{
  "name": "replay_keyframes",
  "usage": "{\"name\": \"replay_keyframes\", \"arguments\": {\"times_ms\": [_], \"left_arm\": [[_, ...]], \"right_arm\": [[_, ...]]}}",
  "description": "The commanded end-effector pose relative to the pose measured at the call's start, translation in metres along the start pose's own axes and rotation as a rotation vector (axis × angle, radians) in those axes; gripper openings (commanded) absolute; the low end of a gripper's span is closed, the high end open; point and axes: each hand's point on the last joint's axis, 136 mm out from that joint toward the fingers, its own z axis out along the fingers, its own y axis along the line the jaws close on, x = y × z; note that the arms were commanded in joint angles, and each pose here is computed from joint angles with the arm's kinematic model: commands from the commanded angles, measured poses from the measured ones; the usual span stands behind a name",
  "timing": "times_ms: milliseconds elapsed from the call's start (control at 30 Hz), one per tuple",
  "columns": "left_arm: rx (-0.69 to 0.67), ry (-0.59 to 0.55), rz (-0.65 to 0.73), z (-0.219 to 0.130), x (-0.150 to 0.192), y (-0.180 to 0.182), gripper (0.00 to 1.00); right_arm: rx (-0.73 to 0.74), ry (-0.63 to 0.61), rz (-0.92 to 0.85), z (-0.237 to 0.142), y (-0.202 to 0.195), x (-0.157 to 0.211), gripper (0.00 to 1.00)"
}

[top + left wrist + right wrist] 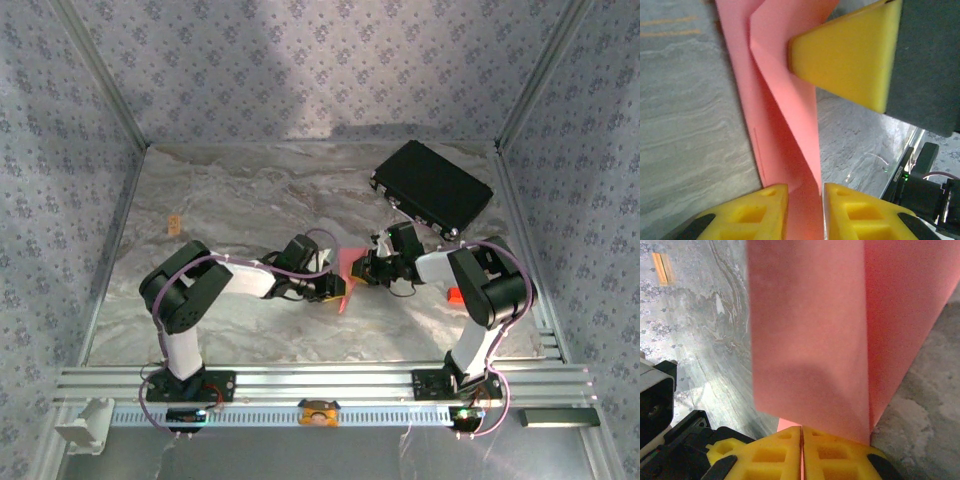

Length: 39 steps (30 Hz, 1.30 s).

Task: Fold a paper plane with a square sheet of paper (pick it up from the middle)
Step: Fold the wing for the fifth time at the center of the table.

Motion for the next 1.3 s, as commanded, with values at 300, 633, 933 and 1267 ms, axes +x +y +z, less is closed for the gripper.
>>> {"name": "replay_keyframes", "arguments": {"times_ms": [300, 633, 933, 1267], "left_arm": [[0.047, 0.004, -0.026, 0.003, -0.003, -0.006, 0.15], [0.037, 0.048, -0.061, 0.009, 0.007, 0.005, 0.08], [0.025, 0.077, -0.089, 0.009, 0.018, 0.015, 0.13], [0.039, 0.132, -0.084, 0.010, 0.031, 0.015, 0.00]], "right_arm": [[0.116, 0.021, 0.039, 0.006, -0.029, 0.009, 0.11], [0.128, 0.030, 0.043, 0.008, -0.032, 0.010, 0.11], [0.151, 0.035, 0.052, 0.008, -0.037, 0.012, 0.11], [0.163, 0.038, 0.053, 0.008, -0.039, 0.013, 0.10]]}}
